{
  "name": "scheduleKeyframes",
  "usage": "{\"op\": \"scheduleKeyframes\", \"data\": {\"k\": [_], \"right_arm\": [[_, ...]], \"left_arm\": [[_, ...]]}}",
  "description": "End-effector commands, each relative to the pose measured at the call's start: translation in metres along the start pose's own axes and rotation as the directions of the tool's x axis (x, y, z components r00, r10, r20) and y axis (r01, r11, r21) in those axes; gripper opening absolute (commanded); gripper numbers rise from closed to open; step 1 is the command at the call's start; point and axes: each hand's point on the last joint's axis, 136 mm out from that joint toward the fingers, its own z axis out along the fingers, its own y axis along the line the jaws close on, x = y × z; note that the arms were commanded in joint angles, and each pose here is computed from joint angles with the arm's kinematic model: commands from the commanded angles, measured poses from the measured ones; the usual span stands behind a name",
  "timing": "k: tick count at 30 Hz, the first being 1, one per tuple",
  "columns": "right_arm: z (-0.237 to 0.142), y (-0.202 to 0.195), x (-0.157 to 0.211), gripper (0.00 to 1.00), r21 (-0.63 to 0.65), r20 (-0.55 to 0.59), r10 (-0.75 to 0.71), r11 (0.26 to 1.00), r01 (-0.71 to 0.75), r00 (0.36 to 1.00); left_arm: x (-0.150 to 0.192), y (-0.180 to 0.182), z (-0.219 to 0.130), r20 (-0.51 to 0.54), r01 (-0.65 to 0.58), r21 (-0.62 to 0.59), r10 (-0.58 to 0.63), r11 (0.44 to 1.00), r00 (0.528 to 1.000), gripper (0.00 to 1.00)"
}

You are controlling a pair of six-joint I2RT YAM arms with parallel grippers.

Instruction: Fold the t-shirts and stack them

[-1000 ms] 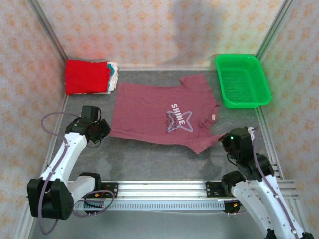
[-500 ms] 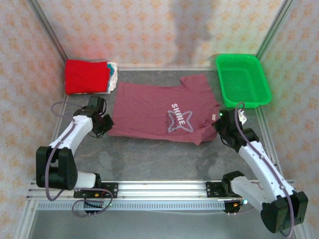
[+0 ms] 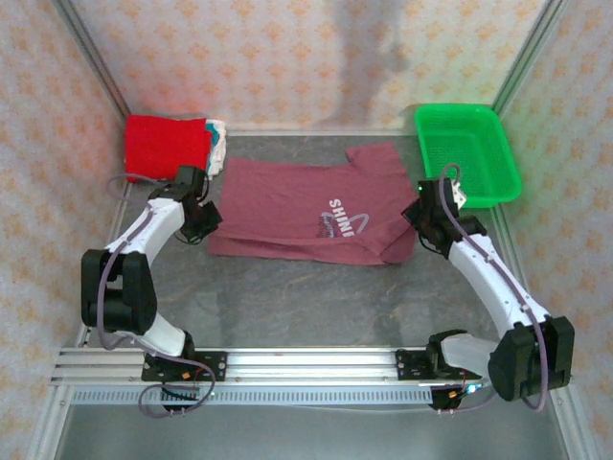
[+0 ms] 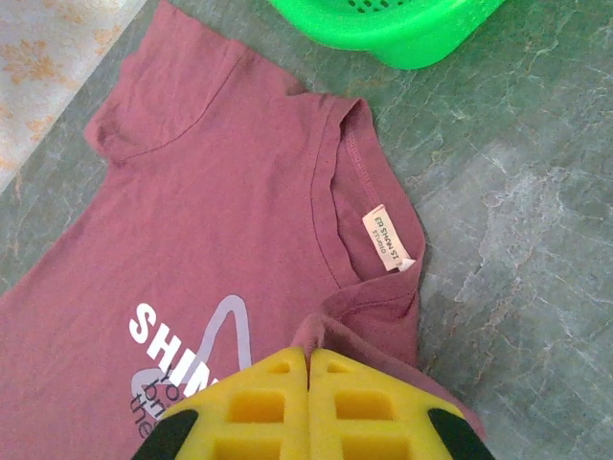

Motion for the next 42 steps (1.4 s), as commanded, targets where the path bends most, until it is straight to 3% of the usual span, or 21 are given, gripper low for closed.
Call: {"op": "scheduleKeyframes", "data": {"k": [1,22,25,26,27,28,32,37,42], "right_arm": [[0.006,0.015,-0.015,0.0,-0.014,0.023,-0.03,0.999,0.03,0.999],[0.064,0.05,-0.032,0.0,0.029,-0.024,-0.099,0.995,0.099,0.995],[0.079,0.063,-0.046,0.0,0.029,-0.013,-0.098,0.995,0.098,0.995],[0.088,0.069,-0.052,0.03,0.033,-0.015,-0.098,0.995,0.098,0.995],[0.094,0.076,-0.056,0.18,0.031,-0.025,-0.105,0.994,0.106,0.994],[0.1,0.083,-0.057,0.33,0.029,-0.052,-0.116,0.993,0.117,0.992],[0.098,0.116,-0.069,0.41,-0.023,-0.114,-0.149,0.989,0.147,0.982],[0.06,0.11,-0.052,0.39,-0.12,-0.109,-0.186,0.978,0.173,0.976],[0.042,0.081,0.016,0.36,-0.201,-0.223,-0.239,0.96,0.195,0.945]], "left_arm": [[-0.009,0.008,0.001,0.016,-0.016,-0.056,0.017,0.998,1.0,0.0],[-0.034,-0.004,0.034,-0.035,-0.054,-0.105,0.051,0.993,0.998,0.0],[-0.049,-0.015,0.039,-0.032,-0.064,-0.105,0.061,0.992,0.998,0.13],[-0.057,-0.018,0.04,-0.031,-0.065,-0.11,0.062,0.992,0.998,0.19],[-0.064,-0.021,0.043,-0.034,-0.067,-0.121,0.064,0.99,0.997,0.33],[-0.07,-0.023,0.041,-0.032,-0.07,-0.131,0.066,0.989,0.997,0.4],[-0.09,-0.03,0.014,0.047,-0.048,-0.132,0.054,0.99,0.997,0.45],[-0.065,-0.022,-0.029,0.189,-0.071,-0.088,0.087,0.994,0.978,0.45],[-0.012,-0.018,-0.019,0.125,-0.167,-0.07,0.174,0.984,0.977,0.44]]}}
